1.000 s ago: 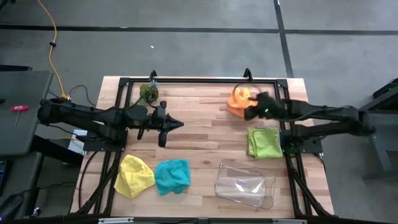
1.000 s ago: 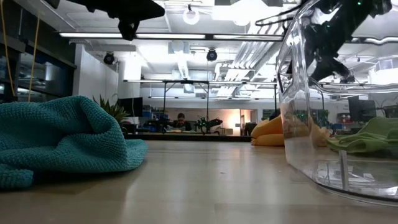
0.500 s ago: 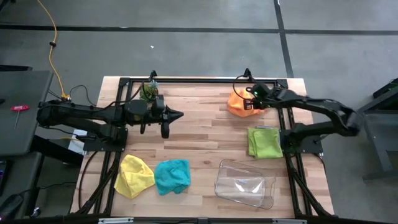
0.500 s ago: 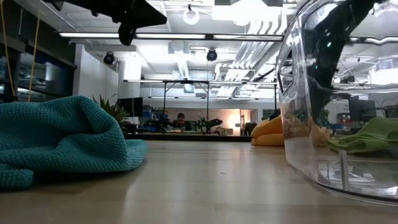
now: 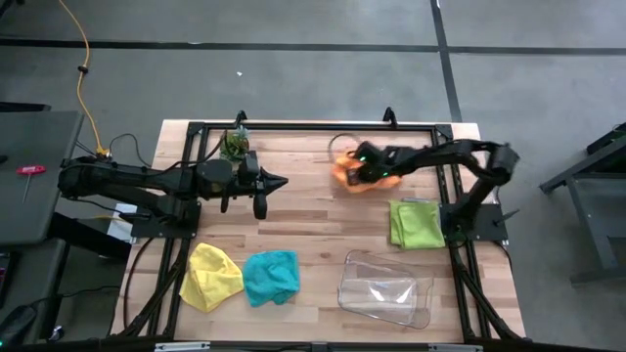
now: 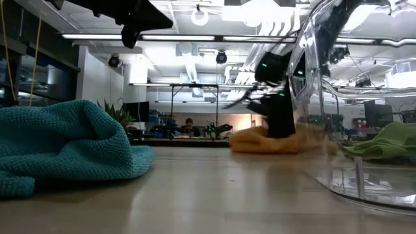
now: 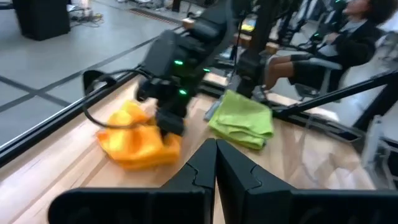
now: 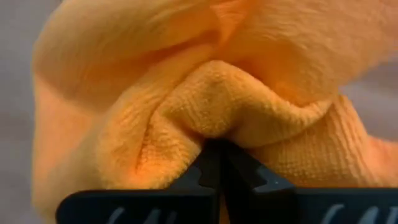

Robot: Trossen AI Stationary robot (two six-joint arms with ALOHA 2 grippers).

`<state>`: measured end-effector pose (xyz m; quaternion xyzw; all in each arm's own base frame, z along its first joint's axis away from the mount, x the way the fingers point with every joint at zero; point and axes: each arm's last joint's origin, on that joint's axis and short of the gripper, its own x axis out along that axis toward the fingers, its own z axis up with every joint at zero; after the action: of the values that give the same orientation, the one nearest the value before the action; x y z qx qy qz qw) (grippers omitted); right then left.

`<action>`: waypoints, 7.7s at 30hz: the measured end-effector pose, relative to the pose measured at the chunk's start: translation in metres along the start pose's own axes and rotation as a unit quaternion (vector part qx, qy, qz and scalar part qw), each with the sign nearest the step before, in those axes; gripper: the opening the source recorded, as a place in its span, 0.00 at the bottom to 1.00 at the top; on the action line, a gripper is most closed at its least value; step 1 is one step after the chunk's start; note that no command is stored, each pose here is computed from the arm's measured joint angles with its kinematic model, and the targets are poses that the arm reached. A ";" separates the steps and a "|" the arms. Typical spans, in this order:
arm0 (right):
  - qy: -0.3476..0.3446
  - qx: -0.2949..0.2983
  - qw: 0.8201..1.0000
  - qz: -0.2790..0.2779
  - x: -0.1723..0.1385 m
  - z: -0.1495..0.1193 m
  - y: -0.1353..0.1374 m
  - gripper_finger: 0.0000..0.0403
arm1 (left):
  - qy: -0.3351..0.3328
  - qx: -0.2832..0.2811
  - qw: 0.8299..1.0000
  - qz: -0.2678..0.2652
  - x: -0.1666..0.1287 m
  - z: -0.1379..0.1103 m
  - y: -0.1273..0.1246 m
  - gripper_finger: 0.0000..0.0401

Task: Fold microfiber towels
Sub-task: Fold the orange cloth

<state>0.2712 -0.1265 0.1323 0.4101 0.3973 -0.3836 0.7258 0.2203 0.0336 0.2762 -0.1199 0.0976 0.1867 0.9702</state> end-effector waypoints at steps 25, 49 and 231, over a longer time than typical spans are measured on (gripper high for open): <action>-0.082 -0.256 0.958 0.105 -0.139 -0.024 0.104 0.00 | 0.157 -0.005 0.985 0.066 0.031 -0.032 0.025 0.08; -0.117 -0.212 0.967 0.085 -0.174 -0.023 0.086 0.00 | 0.338 -0.142 0.926 -0.085 0.180 -0.007 0.140 0.60; 0.037 -0.211 0.975 0.055 -0.109 -0.060 0.110 0.00 | 0.464 0.263 0.843 0.062 0.102 -0.122 -0.024 0.01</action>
<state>0.3104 -0.0070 0.2405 0.2825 0.4730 -0.2354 0.8007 0.3045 0.0135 0.1405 0.0739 0.5896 0.1365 0.7927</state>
